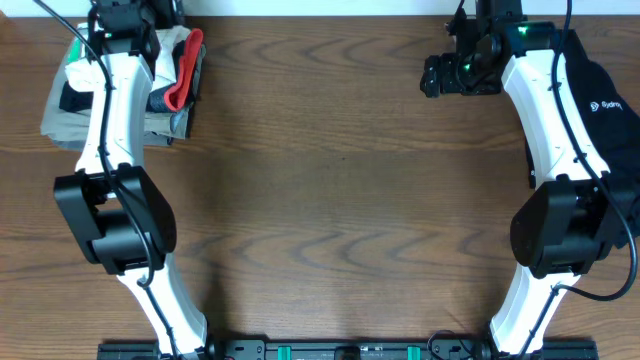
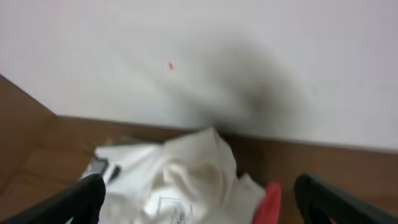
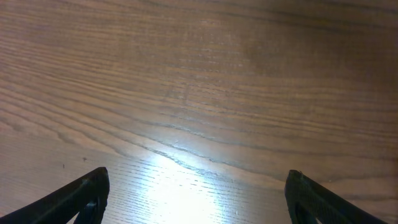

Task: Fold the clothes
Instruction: 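Lower the T-shirt onto the top of the stack and open the left gripper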

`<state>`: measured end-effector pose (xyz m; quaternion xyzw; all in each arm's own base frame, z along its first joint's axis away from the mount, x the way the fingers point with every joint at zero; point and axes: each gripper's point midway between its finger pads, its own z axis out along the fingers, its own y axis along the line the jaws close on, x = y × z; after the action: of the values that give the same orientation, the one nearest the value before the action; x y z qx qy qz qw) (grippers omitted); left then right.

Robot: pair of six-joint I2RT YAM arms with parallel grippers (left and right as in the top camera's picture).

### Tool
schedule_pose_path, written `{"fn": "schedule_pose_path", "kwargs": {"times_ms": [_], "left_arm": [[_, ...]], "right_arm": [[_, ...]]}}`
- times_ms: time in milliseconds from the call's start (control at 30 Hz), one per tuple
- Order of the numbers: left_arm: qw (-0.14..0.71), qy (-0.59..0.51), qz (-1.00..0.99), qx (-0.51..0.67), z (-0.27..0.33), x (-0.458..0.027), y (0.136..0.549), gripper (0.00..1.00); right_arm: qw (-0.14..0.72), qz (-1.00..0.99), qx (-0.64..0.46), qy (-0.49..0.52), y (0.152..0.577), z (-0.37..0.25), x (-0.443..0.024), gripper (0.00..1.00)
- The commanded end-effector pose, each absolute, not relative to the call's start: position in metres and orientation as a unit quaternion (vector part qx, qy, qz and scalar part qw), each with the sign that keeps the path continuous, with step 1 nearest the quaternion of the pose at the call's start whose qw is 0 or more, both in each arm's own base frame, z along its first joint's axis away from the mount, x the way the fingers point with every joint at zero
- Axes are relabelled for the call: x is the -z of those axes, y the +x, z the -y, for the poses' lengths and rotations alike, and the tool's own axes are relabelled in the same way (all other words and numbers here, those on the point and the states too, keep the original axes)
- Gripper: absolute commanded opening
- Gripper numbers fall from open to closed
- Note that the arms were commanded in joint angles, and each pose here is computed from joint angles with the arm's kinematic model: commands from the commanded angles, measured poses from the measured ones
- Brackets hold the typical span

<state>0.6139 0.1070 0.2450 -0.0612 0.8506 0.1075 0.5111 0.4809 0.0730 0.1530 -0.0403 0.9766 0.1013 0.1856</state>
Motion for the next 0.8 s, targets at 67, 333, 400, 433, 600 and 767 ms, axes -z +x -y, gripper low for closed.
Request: {"fn": "schedule_pose_path", "kwargs": {"times_ms": [67, 333, 400, 433, 600, 767], "left_arm": [[0.505, -0.141, -0.845, -0.100, -0.165, -0.204, 0.622, 0.98], [0.447, -0.183, -0.873, -0.063, -0.202, -0.109, 0.621, 0.98], [0.422, -0.181, -0.887, -0.048, -0.198, -0.076, 0.619, 0.98], [0.405, -0.182, -0.895, -0.047, -0.197, -0.057, 0.616, 0.98], [0.337, -0.184, -0.922, -0.038, -0.187, 0.016, 0.600, 0.98], [0.303, -0.184, -0.935, -0.034, -0.179, 0.046, 0.585, 0.98]], "right_arm": [[0.182, -0.977, -0.099, -0.049, 0.477, -0.075, -0.153, 0.89], [0.181, -0.977, -0.099, -0.048, 0.476, -0.075, -0.150, 0.89], [0.181, -0.977, -0.099, -0.048, 0.476, -0.075, -0.150, 0.89], [0.181, -0.977, -0.099, -0.048, 0.476, -0.075, -0.150, 0.89], [0.181, -0.977, -0.097, -0.048, 0.477, -0.074, -0.150, 0.89], [0.183, -0.978, -0.093, -0.047, 0.477, -0.073, -0.150, 0.89]]}}
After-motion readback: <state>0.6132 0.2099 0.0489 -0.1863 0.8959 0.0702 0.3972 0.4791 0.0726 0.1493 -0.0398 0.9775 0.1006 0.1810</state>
